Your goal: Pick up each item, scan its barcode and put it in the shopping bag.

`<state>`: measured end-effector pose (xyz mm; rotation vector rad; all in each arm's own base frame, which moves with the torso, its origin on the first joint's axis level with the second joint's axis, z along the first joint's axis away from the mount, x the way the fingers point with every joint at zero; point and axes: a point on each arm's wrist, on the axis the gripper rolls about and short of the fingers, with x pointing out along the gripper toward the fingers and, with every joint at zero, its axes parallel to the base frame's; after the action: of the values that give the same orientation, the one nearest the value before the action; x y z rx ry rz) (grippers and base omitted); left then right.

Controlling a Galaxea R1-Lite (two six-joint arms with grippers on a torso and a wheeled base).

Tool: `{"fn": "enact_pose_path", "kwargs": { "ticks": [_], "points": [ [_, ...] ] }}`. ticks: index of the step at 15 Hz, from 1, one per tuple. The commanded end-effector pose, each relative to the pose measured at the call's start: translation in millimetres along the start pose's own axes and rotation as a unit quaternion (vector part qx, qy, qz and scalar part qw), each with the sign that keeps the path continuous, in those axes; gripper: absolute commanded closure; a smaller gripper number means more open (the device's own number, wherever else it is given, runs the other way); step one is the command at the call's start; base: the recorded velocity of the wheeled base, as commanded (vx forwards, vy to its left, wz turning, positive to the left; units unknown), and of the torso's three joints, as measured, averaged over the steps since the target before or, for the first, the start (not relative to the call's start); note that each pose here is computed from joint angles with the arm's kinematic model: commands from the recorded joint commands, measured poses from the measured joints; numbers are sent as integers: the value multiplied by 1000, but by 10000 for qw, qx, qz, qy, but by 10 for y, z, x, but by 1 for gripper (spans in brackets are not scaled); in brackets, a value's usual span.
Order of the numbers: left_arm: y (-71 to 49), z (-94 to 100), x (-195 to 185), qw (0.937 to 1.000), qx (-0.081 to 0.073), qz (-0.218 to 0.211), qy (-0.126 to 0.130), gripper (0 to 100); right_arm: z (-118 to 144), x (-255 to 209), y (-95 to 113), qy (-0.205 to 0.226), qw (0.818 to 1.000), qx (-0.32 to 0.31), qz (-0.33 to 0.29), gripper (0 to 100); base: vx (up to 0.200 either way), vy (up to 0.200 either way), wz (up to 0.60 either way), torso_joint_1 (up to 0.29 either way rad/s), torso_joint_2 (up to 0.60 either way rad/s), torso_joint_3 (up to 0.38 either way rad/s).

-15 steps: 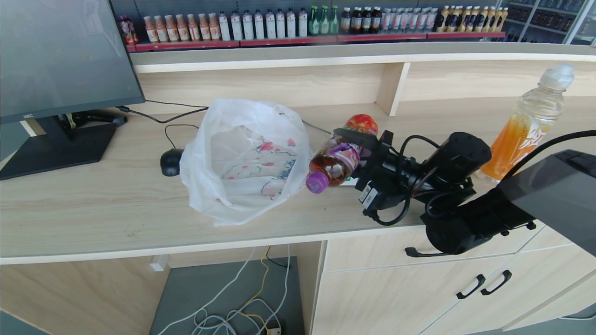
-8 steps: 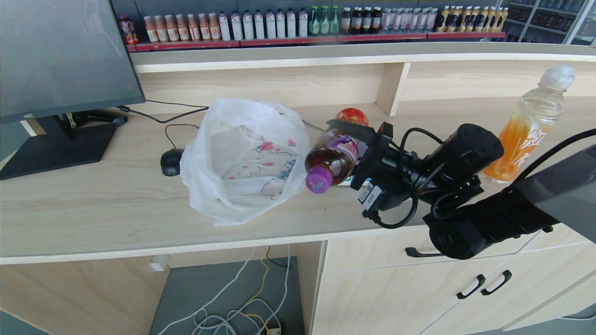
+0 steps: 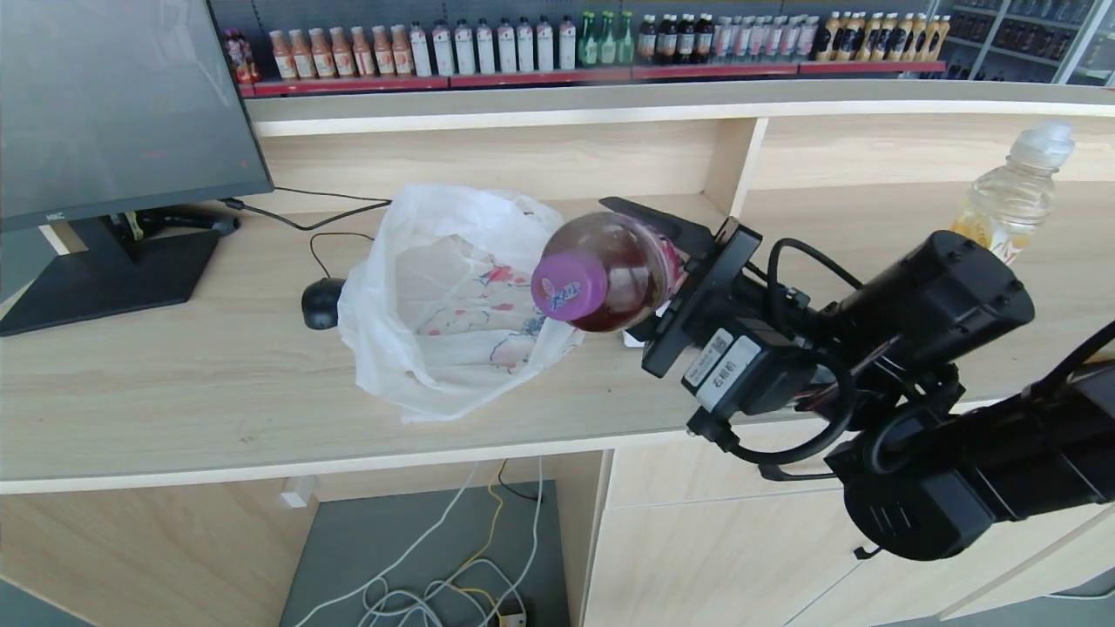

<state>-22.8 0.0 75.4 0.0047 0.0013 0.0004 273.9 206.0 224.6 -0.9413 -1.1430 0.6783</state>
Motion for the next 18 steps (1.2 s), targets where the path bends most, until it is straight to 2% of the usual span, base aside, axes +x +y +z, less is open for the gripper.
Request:
{"fn": "enact_pose_path", "kwargs": {
  "ticks": [1, 2, 4, 6, 8, 10, 11, 13, 15, 16, 18],
  "points": [
    [0, 1, 0, 10000, 0, -2, -6, 0, 253, -117, -160, 262, 9987, 376, -234, 100, 0, 0, 0, 0, 0, 0],
    [0, 1, 0, 10000, 0, -2, -6, 0, 274, -135, -182, 371, 9976, 500, -307, 100, 0, 0, 0, 0, 0, 0],
    [0, 1, 0, 10000, 0, 6, -6, 0, 333, -203, -244, 799, 9863, 1294, -641, 100, 0, 0, 0, 0, 0, 0],
    [0, -1, 0, 10000, 0, 6, 1, 0, 340, -236, -253, 1054, 9756, 1732, -841, 100, 0, 0, 0, 0, 0, 0],
    [0, 1, 0, 10000, 0, -2, -6, 0, 379, -276, -338, 1370, 9569, 2212, -1294, 100, 0, 0, 0, 0, 0, 0],
    [0, 1, 0, 10000, 0, 6, -6, 0, 401, -356, -345, 1558, 9371, 2743, -1498, 100, 0, 0, 0, 0, 0, 0],
    [0, 1, 0, 10000, 0, -2, -6, 0, 433, -481, -331, 1781, 9140, 3244, -1665, 100, 0, 0, 0, 0, 0, 0],
    [0, 1, 0, 10000, 0, 6, -6, 0, 353, -691, -352, 2147, 8855, 3632, -1945, 100, 0, 0, 0, 0, 0, 0],
    [0, -1, 0, 10000, 23, -2, 1, 0, 359, -757, -354, 2220, 8552, 4124, -2219, 100, 0, 0, 0, 0, 0, 0],
    [0, -1, 0, 10000, 15, -2, 1, 0, 370, -802, -364, 2405, 8257, 4366, -2640, 100, 0, 0, 0, 0, 0, 0],
    [0, 1, 0, 10000, 0, 6, -6, 0, 410, -822, -432, 2334, 8094, 4534, -2911, 100, 0, 0, 0, 0, 0, 0]
  ]
}}
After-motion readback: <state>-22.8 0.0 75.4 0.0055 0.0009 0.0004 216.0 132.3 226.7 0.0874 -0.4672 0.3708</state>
